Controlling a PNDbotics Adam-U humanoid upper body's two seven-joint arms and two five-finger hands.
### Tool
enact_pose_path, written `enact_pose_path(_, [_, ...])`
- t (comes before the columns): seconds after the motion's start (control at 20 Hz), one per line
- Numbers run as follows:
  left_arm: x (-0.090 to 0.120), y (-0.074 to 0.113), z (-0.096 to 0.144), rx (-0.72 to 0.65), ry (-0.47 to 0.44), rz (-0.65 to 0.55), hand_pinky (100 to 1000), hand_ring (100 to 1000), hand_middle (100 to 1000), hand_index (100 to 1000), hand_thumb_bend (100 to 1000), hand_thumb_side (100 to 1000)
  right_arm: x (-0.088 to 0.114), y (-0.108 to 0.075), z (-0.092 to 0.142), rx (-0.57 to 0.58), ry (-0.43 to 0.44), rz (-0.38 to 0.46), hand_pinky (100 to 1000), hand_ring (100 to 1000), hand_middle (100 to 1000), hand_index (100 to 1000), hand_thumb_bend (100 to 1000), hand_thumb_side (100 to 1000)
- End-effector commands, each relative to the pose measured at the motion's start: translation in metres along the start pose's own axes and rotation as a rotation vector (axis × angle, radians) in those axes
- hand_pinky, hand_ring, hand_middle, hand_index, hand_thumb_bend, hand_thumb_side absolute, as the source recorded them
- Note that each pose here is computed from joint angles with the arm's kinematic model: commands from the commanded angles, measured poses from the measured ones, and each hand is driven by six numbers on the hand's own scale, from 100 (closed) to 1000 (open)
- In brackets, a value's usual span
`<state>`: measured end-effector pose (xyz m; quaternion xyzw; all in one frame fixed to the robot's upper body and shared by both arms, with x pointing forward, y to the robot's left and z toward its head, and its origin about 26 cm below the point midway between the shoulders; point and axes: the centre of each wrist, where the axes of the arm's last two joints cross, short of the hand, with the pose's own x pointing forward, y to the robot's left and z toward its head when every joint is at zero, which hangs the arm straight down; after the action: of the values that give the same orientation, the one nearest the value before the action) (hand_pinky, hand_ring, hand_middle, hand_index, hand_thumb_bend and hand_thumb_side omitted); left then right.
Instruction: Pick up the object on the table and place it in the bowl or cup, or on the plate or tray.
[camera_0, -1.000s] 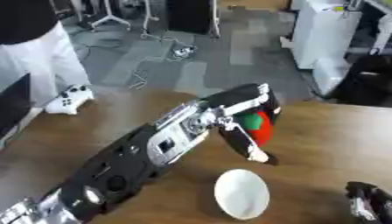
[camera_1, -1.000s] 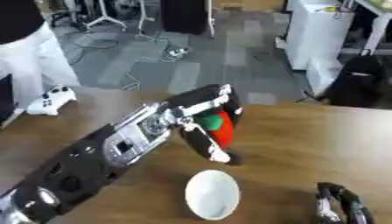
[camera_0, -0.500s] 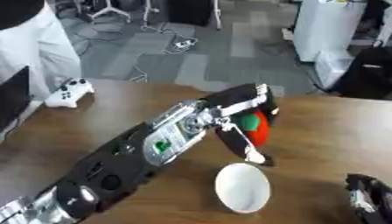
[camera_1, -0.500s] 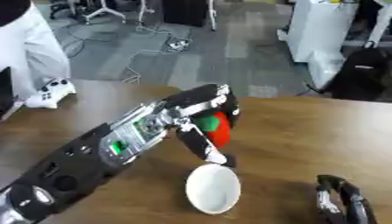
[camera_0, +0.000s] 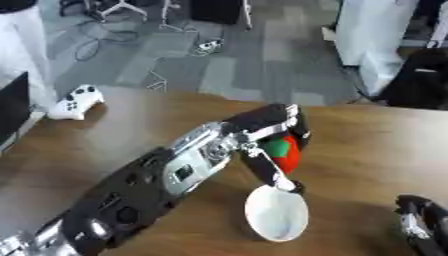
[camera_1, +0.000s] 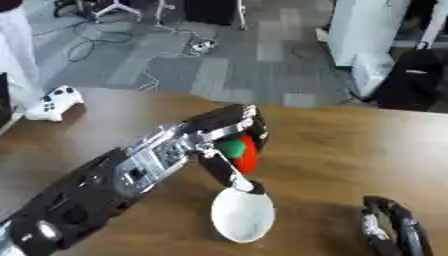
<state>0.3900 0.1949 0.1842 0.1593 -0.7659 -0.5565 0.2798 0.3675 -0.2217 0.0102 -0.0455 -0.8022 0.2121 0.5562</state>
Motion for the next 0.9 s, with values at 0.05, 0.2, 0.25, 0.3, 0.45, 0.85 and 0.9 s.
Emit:
enact_pose_path(0.05, [-0.004,-0.002,0.0,-0.002,-0.015,-0.027,469,100,145,319,611,100,0.008,-0.01,-0.007,-0.008,-0.037,0.02,911,743,509,712,100,409])
enact_pose_path(0.2, [-0.01,-0.013,0.001,-0.055,-0.03,-0.035,480,100,147,320,602,100,0.007,-0.013,-0.006,-0.008,-0.033,0.029,911,743,509,712,100,400])
enact_pose_path(0.25, [-0.011,-0.016,0.001,-0.071,-0.035,-0.036,483,100,148,320,600,100,0.007,-0.014,-0.006,-0.007,-0.033,0.032,911,743,509,712,100,400])
enact_pose_path(0.3, [-0.012,-0.019,0.001,-0.085,-0.041,-0.037,484,100,148,320,600,100,0.007,-0.014,-0.005,-0.006,-0.033,0.033,910,742,509,711,100,400])
enact_pose_path(0.45, [-0.014,-0.025,0.0,-0.11,-0.054,-0.032,486,100,147,320,601,100,0.008,-0.016,-0.006,-0.003,-0.037,0.037,910,742,509,711,100,400])
enact_pose_path(0.85, [-0.015,-0.034,0.0,-0.157,-0.071,-0.013,492,100,146,319,601,100,0.033,-0.02,-0.022,-0.006,-0.137,0.023,897,738,513,713,100,409])
enact_pose_path(0.9, [-0.015,-0.034,0.0,-0.159,-0.071,-0.012,492,100,146,319,601,100,0.035,-0.019,-0.023,-0.005,-0.144,0.024,897,738,514,713,100,408])
